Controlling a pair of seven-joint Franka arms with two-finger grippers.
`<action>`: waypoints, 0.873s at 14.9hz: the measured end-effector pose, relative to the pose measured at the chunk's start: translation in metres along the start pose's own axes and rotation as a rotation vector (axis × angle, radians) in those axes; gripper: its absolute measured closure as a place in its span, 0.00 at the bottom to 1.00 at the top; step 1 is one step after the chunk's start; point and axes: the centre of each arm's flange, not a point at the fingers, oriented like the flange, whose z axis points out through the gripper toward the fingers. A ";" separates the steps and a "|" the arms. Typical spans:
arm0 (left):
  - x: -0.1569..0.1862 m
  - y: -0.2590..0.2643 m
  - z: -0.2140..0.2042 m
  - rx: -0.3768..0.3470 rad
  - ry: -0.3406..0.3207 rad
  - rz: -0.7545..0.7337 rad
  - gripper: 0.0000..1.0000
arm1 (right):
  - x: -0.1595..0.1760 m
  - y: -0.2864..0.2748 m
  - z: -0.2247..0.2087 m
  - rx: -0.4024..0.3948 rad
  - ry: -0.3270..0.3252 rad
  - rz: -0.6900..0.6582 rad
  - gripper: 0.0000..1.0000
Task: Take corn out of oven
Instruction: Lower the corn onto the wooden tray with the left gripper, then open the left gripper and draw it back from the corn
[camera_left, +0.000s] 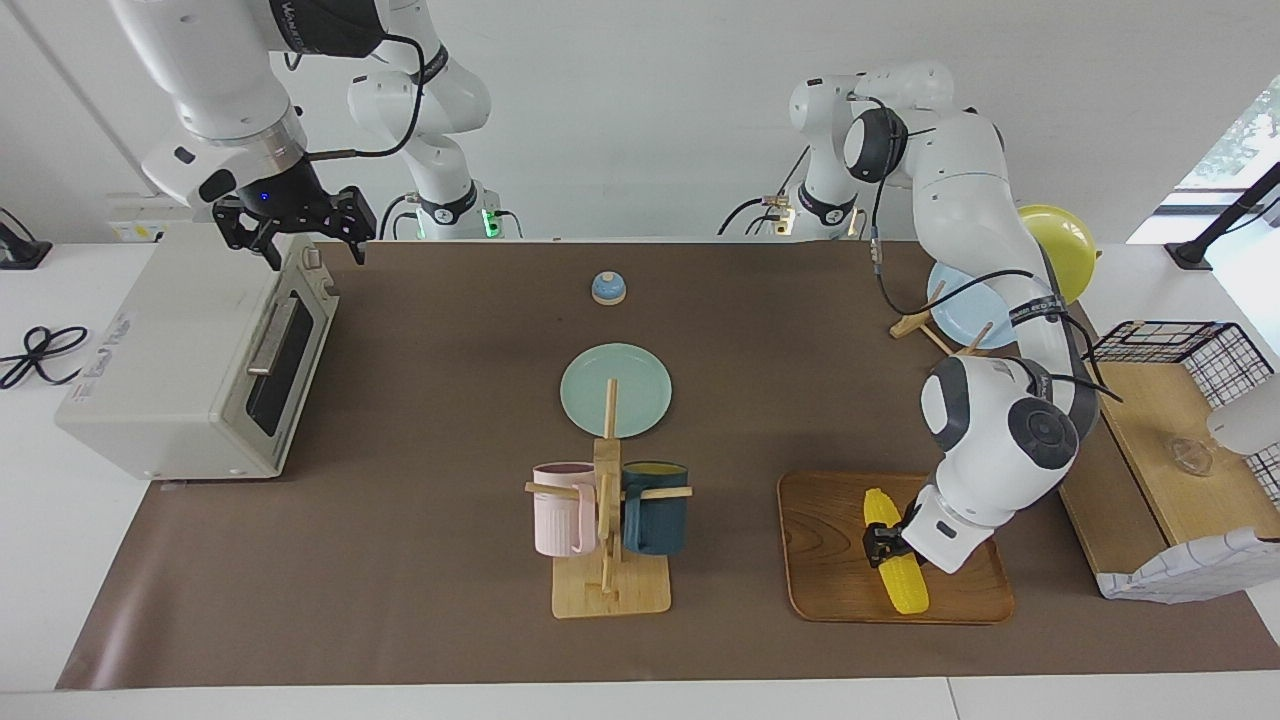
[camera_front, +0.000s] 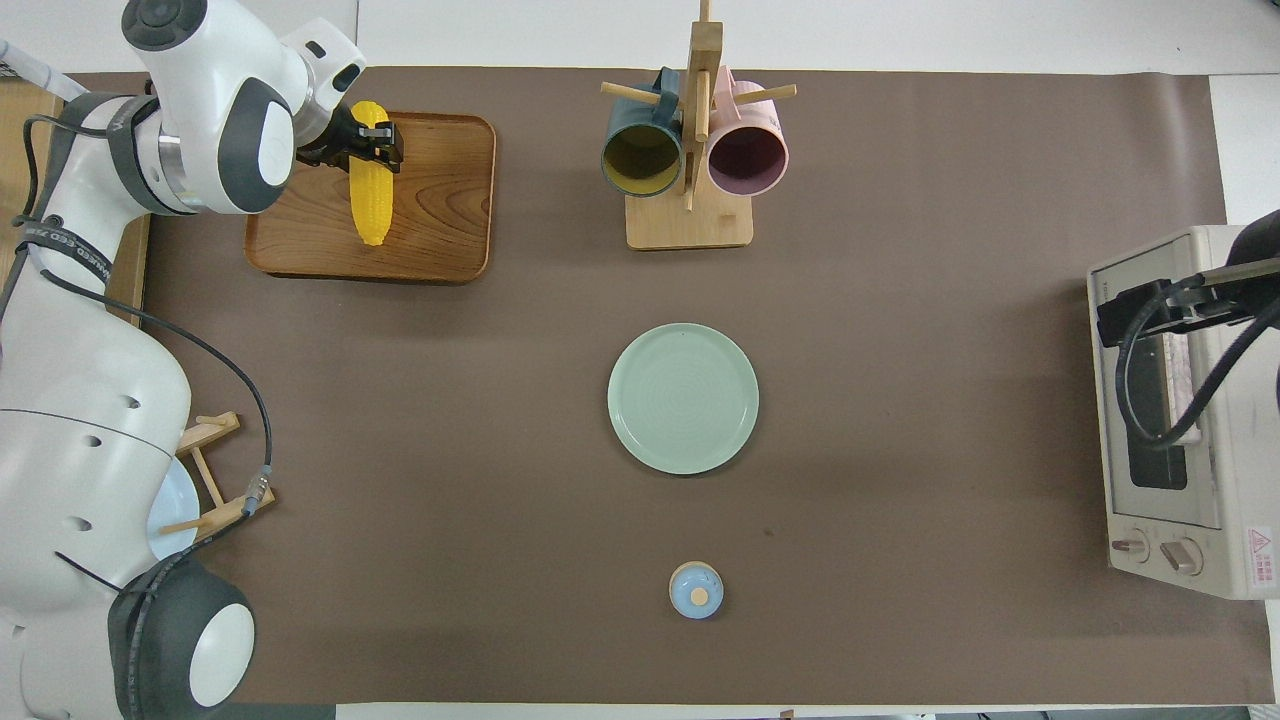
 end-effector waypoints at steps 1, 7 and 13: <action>0.000 0.001 0.000 -0.001 0.000 0.004 0.16 | 0.000 -0.001 -0.001 0.001 0.002 0.014 0.00; -0.004 0.007 -0.050 0.001 0.010 0.014 0.00 | 0.001 0.014 -0.010 0.000 0.039 0.077 0.00; -0.056 0.012 -0.177 0.038 0.002 -0.045 0.00 | 0.001 0.017 -0.011 0.000 0.047 0.082 0.00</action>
